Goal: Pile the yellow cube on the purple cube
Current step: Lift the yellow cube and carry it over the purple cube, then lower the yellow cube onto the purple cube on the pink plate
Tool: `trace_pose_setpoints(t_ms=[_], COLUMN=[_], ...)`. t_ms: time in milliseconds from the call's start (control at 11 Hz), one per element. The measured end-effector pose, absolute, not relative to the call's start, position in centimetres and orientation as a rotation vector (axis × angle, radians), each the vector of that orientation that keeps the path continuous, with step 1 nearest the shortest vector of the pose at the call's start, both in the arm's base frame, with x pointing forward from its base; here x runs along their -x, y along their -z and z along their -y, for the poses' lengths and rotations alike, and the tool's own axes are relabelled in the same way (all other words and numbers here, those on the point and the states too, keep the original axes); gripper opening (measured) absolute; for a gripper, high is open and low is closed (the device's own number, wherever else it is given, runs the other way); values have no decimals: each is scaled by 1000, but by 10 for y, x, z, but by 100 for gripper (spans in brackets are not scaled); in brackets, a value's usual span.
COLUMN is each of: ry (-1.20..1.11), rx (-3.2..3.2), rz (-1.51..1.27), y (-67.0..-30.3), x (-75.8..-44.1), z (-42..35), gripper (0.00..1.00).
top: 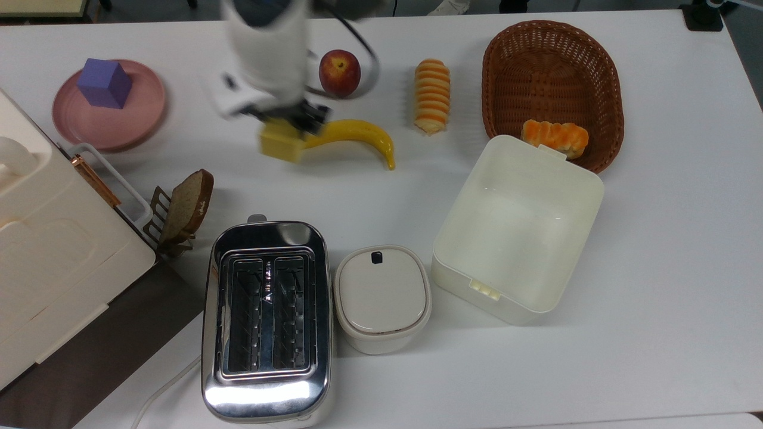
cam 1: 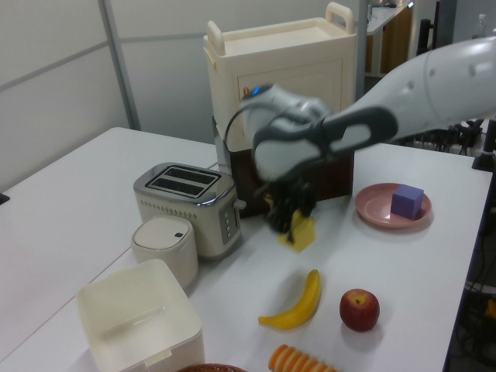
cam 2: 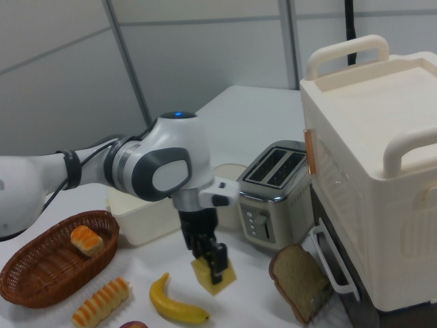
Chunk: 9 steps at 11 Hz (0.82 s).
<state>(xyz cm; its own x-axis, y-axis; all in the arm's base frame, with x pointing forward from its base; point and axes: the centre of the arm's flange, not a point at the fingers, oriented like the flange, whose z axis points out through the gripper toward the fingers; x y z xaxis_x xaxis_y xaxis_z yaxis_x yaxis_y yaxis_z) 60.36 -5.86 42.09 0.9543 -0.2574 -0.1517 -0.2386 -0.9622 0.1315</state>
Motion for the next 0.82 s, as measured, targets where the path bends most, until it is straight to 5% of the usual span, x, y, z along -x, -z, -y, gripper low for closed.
trace_pose_setpoints(t_ms=[820], ry=[243], rx=[-3072], rz=[297], y=[-460], x=[-496], z=[340], gripper=[59])
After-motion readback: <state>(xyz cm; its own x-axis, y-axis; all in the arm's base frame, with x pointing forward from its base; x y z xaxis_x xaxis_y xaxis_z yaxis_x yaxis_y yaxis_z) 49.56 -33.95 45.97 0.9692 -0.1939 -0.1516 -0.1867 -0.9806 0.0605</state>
